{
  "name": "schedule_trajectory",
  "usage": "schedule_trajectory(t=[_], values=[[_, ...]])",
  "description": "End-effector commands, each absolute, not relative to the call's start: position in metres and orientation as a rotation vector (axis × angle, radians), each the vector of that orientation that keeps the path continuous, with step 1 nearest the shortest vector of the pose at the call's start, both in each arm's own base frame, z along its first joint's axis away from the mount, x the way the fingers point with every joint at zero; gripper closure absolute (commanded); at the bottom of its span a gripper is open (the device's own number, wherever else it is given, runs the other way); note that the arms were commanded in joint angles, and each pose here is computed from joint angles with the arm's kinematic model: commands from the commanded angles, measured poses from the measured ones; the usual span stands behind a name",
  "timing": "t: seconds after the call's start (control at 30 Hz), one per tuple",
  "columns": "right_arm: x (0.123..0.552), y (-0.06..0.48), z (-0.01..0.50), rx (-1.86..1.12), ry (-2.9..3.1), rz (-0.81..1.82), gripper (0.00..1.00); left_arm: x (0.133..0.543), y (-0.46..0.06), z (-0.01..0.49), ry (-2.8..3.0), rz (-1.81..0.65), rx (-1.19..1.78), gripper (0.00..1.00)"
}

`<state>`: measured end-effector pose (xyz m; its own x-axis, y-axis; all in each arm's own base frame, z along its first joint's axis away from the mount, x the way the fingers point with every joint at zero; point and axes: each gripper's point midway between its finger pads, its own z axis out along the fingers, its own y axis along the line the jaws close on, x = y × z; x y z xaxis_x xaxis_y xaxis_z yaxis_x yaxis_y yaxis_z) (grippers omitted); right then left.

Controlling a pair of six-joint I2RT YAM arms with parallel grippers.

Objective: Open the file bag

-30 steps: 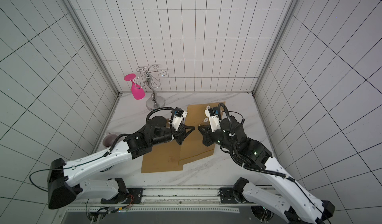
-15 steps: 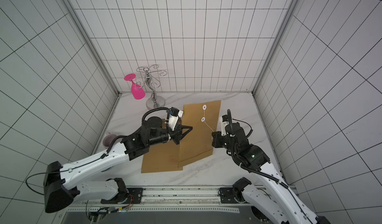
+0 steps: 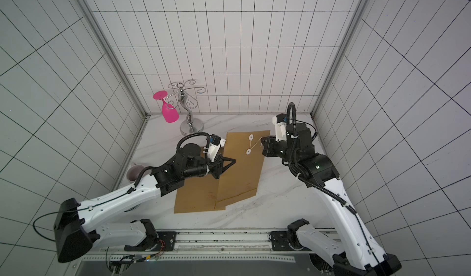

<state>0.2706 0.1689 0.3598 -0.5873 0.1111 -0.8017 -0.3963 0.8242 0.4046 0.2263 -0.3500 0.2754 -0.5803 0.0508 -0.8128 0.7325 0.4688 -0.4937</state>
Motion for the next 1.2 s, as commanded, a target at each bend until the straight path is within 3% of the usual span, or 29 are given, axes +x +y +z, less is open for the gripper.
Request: schedule_trajectory(t=[0.0, 0.2, 0.4, 0.73, 1.17], values=[[0.251, 0.194, 0.382, -0.354, 2.05, 0.766, 1.0, 0.225, -0.356, 0.281, 1.937, -1.195, 0.649, 1.0], [0.229, 0.229, 0.378, -0.42, 2.023, 0.93, 1.0, 0.23, -0.357, 0.283, 1.925, -1.206, 0.606, 1.0], [0.217, 0.238, 0.299, -0.329, 2.153, 1.013, 1.0, 0.233, -0.356, 0.283, 1.921, -1.203, 0.581, 1.0], [0.221, 0.185, 0.19, -0.068, 2.359, 0.831, 1.0, 0.236, -0.353, 0.271, 1.945, -1.17, 0.567, 1.0], [0.255, 0.117, 0.14, 0.238, 2.492, 0.622, 1.0, 0.235, -0.348, 0.266, 1.954, -1.156, 0.554, 1.0]])
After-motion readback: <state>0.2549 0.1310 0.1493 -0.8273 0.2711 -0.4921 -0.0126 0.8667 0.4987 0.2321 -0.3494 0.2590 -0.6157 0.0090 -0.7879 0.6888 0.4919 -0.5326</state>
